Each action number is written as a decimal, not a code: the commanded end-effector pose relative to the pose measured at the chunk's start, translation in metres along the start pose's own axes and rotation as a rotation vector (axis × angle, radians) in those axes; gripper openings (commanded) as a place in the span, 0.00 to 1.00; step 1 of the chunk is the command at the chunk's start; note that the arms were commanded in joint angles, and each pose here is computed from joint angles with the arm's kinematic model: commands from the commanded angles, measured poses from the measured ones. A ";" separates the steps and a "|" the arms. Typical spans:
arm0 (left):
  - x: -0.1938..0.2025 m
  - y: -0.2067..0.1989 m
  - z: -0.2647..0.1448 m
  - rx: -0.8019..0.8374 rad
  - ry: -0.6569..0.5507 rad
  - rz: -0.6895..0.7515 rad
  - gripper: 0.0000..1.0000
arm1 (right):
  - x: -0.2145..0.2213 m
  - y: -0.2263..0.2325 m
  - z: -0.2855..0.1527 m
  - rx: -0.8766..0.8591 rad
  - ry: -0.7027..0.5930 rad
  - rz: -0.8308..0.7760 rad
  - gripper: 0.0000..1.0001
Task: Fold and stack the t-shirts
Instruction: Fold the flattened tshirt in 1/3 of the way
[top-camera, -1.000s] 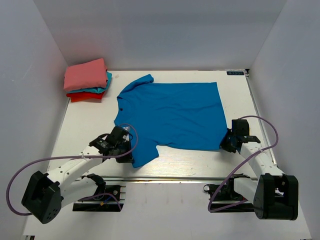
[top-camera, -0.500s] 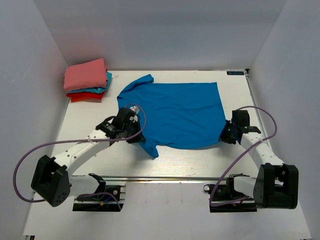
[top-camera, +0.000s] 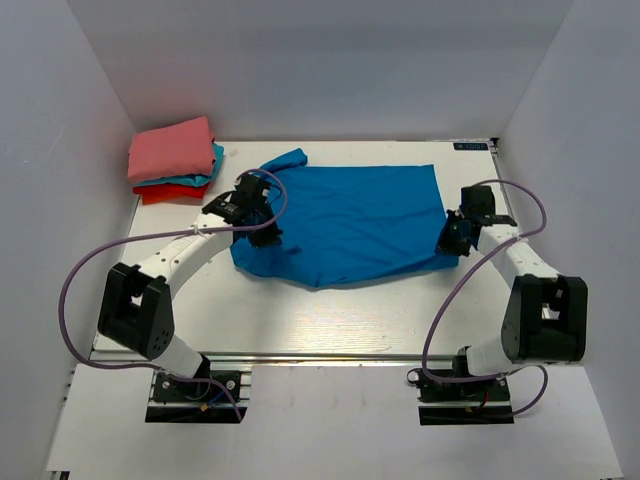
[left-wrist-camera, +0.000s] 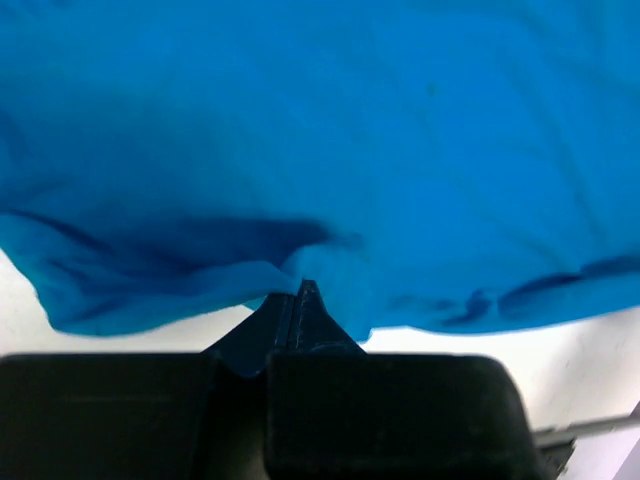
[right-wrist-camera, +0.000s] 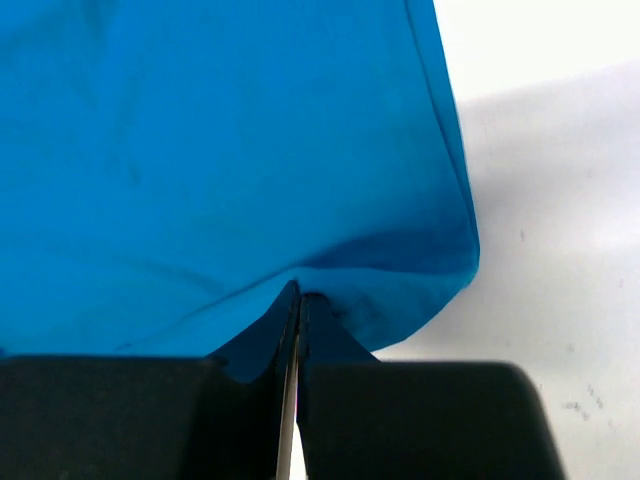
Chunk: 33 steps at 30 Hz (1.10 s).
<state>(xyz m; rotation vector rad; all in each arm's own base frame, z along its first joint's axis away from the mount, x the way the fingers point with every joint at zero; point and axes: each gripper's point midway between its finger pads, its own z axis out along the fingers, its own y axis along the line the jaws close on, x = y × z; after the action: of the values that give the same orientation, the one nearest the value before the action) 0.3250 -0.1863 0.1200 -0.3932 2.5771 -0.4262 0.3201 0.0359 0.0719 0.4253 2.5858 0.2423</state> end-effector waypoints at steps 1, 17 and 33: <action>-0.040 -0.007 -0.008 0.026 -0.110 -0.051 0.00 | -0.021 0.008 -0.002 -0.014 -0.023 -0.039 0.00; -0.120 -0.020 -0.014 0.161 -0.354 0.036 0.00 | -0.063 0.023 0.015 -0.037 -0.042 -0.128 0.00; -0.176 -0.017 0.048 0.169 -0.412 0.225 0.00 | -0.105 0.035 0.043 -0.062 -0.051 -0.232 0.00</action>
<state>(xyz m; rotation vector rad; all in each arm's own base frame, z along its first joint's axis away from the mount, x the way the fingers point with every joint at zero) 0.4716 -0.1500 0.1350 -0.2017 2.2480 -0.4217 0.4196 0.0352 0.0841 0.1681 2.5719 0.2137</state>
